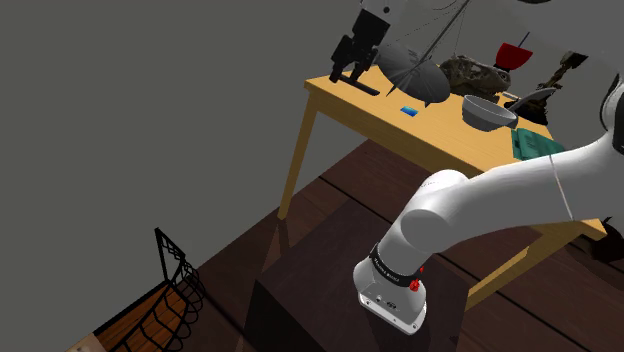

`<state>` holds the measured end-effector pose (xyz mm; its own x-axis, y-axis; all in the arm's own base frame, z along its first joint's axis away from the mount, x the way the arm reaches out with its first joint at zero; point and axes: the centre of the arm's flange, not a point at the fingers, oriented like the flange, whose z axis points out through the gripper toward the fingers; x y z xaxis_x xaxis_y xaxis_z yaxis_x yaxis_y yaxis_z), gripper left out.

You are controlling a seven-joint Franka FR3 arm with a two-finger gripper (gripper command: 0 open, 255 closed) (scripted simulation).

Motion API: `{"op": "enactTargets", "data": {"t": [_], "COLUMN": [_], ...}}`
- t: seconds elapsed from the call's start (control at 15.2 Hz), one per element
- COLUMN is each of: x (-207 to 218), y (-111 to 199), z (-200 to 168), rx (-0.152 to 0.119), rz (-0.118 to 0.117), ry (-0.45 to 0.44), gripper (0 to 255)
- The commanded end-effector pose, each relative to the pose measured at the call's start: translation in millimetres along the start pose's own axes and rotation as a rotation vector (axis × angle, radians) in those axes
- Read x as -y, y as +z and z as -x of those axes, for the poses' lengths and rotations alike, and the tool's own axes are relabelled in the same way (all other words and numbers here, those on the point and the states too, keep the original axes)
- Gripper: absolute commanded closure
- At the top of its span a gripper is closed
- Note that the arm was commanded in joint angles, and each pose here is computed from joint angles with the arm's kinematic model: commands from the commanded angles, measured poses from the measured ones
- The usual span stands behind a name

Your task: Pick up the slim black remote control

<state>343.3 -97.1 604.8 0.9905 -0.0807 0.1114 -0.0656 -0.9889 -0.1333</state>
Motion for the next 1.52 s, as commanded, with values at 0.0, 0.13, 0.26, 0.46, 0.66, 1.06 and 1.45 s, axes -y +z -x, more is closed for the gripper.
{"op": "enactTargets", "data": {"t": [0.0,0.13,0.26,0.46,0.66,1.06,1.45], "x": [-27.1,-51.8,-76.4,-113.2,-149.9,-223.1,-295.8], "y": [-0.9,-0.2,0.4,1.4,2.4,4.3,6.4], "z": [-10.4,-19.7,-29.0,-43.3,-57.8,-87.6,-118.4], "rx": [0.01,0.02,0.031,0.046,0.061,0.091,0.121], "rz": [0.005,0.008,0.012,0.018,0.024,0.035,0.046], "ry": [-0.006,-0.011,-0.016,-0.023,-0.03,-0.044,-0.058], "gripper": [0,0,0,0,0,0,0]}}
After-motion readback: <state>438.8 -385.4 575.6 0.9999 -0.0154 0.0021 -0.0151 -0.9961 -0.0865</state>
